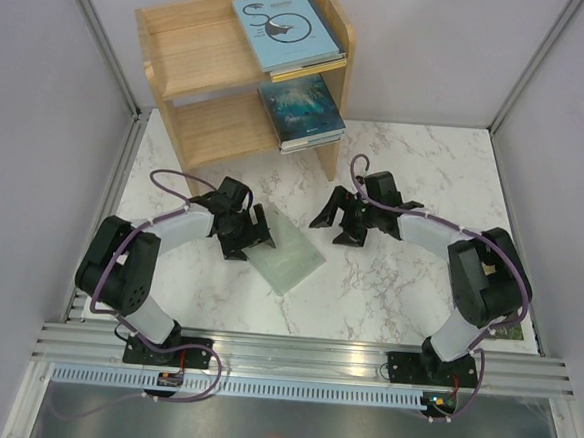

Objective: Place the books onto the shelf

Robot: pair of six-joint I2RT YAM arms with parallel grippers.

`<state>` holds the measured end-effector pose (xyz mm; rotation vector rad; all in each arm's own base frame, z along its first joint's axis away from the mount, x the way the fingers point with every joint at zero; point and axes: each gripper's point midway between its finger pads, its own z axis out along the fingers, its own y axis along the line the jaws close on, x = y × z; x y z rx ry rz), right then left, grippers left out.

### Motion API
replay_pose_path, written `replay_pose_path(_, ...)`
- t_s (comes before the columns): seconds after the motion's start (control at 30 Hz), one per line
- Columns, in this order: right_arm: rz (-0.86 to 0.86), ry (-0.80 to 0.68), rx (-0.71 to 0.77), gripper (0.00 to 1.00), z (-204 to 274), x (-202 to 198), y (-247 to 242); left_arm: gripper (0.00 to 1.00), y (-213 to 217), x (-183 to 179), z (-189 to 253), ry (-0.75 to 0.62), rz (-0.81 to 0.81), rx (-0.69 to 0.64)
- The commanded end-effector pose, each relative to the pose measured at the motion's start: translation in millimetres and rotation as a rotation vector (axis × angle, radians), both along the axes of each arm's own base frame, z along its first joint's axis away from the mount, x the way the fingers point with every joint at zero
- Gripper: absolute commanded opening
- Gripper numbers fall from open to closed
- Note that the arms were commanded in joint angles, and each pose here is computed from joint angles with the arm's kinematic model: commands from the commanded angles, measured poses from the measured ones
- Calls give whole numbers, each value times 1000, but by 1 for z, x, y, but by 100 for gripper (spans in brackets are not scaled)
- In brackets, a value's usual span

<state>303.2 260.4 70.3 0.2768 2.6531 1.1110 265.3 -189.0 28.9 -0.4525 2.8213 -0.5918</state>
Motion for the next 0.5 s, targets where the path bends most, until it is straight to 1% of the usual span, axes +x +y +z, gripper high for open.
replay_pose_path(0.0, 21, -102, -34, 98, 16, 26, -4, 91, 2, -3, -4, -50, -103, 18)
replay_pose_path(0.07, 35, -68, -57, 98, -5, 26, -1, 91, -2, -5, -3, -52, -112, -6)
replay_pose_path(0.13, 38, -64, -81, 98, -20, 28, 0, 91, -5, -6, 2, -65, -120, -30)
replay_pose_path(0.17, 53, -33, -96, 98, -36, 20, 2, 91, -6, -7, 2, -65, -123, -38)
replay_pose_path(0.23, 61, -31, -84, 98, -45, 16, 9, 91, -11, -7, 6, -86, -136, -73)
replay_pose_path(0.27, 88, 0, -90, 98, -59, 2, 17, 91, -13, -8, 7, -88, -143, -86)
replay_pose_path(0.33, 107, 13, -80, 98, -68, -6, 28, 91, -17, -11, 6, -85, -155, -114)
replay_pose_path(0.37, 126, 48, -86, 98, -80, -18, 31, 91, -19, -9, 8, -98, -159, -127)
replay_pose_path(0.43, 148, 59, -43, 98, -81, -32, 49, 91, -23, -13, 6, -92, -171, -160)
replay_pose_path(0.47, 185, 79, -29, 98, -84, -50, 58, 91, -27, -10, 9, -115, -172, -183)
